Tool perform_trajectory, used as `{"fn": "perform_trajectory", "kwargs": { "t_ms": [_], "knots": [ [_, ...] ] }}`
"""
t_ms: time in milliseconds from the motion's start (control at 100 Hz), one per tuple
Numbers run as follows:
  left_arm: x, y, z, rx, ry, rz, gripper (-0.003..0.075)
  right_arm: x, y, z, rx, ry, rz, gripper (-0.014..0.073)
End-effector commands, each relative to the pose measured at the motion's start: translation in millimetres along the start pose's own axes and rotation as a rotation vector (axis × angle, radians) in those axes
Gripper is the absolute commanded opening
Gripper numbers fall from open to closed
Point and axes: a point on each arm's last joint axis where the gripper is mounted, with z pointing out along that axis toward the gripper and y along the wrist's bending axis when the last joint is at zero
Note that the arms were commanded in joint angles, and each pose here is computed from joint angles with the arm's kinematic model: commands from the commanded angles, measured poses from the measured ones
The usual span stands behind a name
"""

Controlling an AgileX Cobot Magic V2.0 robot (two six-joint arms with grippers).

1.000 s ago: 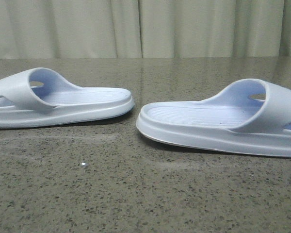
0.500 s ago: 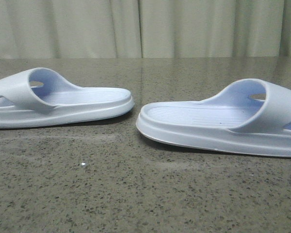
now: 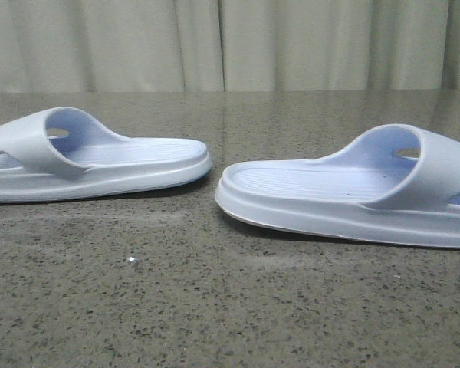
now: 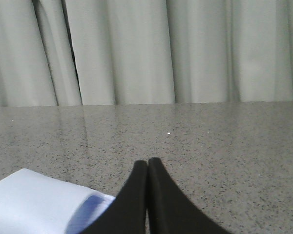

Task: Insert blue slippers together front up

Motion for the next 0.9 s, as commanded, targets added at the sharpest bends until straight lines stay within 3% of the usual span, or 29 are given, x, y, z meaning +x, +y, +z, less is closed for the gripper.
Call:
{"fn": "perform_trajectory", "kwargs": {
  "t_ms": [0,80,160,190,610,680,770,890],
  "knots": [
    [-7,0,-3,0.024,-0.108,-0.23,0.0015,-3,0,-2,-0.006,-0.09,0.025,-0.0106],
    [-8,-1,-3,0.038,-0.093,-0.369,0.0015,-6,-1,-2,0.003,-0.086,0.164,-0.0106],
    [-10,-6,-4,0.062,-0.05,-0.374,0.0015,-14,-1,-3,-0.001,-0.054,0.358,-0.0106],
    [-14,-8,-5,0.075,-0.041,-0.372,0.0015,-18,0,-3,-0.006,-0.049,0.375,-0.0106],
    [-90,-34,-17,0.181,-0.051,-0.349,0.0016,-83,7,-8,-0.056,0.023,0.321,-0.0087],
    [-98,-36,-15,0.182,-0.052,-0.349,0.0017,-88,7,-4,-0.057,0.056,0.32,-0.0018],
    [-104,-37,-13,0.181,-0.051,-0.349,0.0041,-92,8,0,-0.057,0.086,0.324,0.016],
    [-105,-37,-12,0.179,-0.052,-0.35,0.018,-91,8,5,-0.053,0.108,0.331,0.0445]
  ]
}}
